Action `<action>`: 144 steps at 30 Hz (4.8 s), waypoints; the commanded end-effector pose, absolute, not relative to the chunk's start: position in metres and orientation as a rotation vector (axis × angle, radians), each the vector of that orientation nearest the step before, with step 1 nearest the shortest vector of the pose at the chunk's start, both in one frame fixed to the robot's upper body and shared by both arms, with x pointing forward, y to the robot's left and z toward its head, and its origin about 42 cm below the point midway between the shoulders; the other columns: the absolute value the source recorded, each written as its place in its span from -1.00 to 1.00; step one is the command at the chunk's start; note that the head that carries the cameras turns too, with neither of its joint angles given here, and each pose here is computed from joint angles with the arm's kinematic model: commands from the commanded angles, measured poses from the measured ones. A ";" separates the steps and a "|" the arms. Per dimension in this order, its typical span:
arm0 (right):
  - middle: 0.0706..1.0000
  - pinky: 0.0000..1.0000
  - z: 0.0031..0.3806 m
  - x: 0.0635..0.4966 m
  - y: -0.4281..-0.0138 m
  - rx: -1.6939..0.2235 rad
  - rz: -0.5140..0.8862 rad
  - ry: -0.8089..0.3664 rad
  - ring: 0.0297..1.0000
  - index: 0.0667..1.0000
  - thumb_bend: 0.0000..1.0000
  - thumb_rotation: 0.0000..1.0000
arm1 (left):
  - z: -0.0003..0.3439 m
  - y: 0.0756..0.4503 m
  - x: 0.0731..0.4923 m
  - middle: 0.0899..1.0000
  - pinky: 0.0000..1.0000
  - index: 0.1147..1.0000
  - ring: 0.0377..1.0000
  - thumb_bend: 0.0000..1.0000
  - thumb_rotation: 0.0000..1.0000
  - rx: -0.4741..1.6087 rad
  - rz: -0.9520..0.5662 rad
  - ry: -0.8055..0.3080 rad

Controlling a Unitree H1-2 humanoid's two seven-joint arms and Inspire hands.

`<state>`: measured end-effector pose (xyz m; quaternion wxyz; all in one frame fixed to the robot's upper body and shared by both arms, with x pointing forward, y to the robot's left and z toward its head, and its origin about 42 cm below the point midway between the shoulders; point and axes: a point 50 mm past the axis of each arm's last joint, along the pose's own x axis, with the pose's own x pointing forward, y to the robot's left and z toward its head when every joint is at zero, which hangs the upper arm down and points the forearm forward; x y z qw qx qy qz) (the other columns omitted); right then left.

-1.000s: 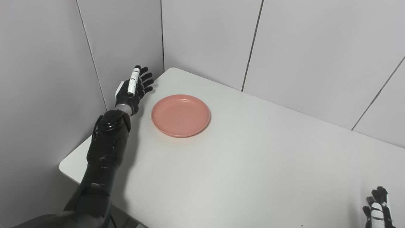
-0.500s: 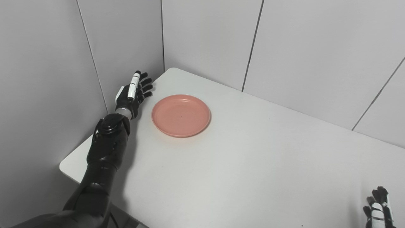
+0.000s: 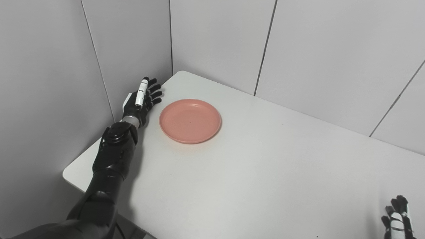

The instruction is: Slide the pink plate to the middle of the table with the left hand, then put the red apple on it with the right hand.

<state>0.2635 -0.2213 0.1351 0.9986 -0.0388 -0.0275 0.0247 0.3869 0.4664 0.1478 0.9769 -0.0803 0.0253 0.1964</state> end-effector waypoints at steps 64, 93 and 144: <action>1.00 1.00 0.156 0.267 -0.219 -0.083 0.056 -0.131 1.00 1.00 -1.00 1.00 | 0.140 0.417 0.423 0.76 0.77 0.71 0.75 -0.33 1.00 -0.333 0.198 0.100; 1.00 1.00 0.156 0.267 -0.217 -0.087 0.053 -0.125 1.00 1.00 -1.00 1.00 | 0.131 0.377 0.422 0.70 0.71 0.66 0.70 -0.34 1.00 -0.301 0.142 0.109; 1.00 1.00 0.147 0.268 -0.214 -0.111 0.037 -0.142 1.00 1.00 -1.00 1.00 | 0.105 0.292 0.416 0.71 0.75 0.67 0.73 -0.27 1.00 -0.352 0.051 0.115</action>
